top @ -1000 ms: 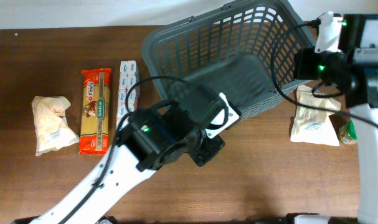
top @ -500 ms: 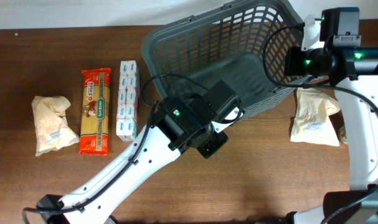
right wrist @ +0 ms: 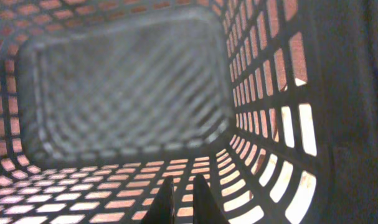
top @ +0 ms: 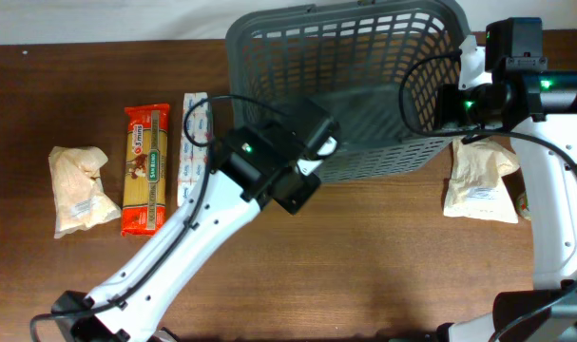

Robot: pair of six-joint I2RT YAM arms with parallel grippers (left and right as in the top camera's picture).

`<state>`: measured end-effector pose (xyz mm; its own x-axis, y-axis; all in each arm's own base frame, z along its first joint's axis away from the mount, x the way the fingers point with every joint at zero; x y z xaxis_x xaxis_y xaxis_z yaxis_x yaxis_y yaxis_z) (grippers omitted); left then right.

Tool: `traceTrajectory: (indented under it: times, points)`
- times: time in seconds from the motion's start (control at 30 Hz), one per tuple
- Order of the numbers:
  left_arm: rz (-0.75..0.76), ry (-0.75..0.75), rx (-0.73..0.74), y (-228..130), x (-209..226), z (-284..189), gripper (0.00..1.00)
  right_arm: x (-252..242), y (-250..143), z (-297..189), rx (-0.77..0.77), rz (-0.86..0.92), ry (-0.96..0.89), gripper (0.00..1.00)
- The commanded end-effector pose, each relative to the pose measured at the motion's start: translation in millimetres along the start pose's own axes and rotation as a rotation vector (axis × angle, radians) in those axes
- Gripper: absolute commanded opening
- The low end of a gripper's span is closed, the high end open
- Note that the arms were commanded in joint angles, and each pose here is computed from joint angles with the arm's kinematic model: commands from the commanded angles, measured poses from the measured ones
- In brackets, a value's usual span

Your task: Pack container

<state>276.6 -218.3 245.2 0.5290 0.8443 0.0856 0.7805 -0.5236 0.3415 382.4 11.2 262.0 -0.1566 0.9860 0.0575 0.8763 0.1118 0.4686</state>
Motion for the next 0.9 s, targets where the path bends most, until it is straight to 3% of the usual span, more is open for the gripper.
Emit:
traceTrajectory:
  times: [0.0,0.3,0.5,0.67,0.87]
  points:
    - [-0.046,0.062,-0.018,9,28,2,0.02,2,-1,-3,0.008,-0.023,0.0,0.04]
    - [-0.108,0.091,0.001,5,53,4,0.02,9,14,-12,-0.073,-0.076,0.04,0.04]
    - [-0.219,0.169,0.012,-22,68,-28,0.02,5,62,-102,-0.362,-0.044,-0.013,0.04]
    - [-0.367,0.3,-0.069,-37,109,-62,0.03,-35,66,-128,-0.431,0.078,-0.083,0.04]
    - [-0.576,0.355,0.009,-73,151,-71,0.07,-116,51,-108,-0.368,0.279,-0.176,0.04]
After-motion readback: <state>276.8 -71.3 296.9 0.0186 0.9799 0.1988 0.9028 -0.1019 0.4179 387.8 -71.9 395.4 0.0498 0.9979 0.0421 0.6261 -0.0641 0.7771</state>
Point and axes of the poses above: each gripper's point midway between its finger pads, its own z axis out along the fingers, its own x axis along the line the jaws close on, y = z × x, the point moved 2 cm from there along -z, back along the fingers, and after that the axes turned 10 degrees about -z, right-handed, at the moved point
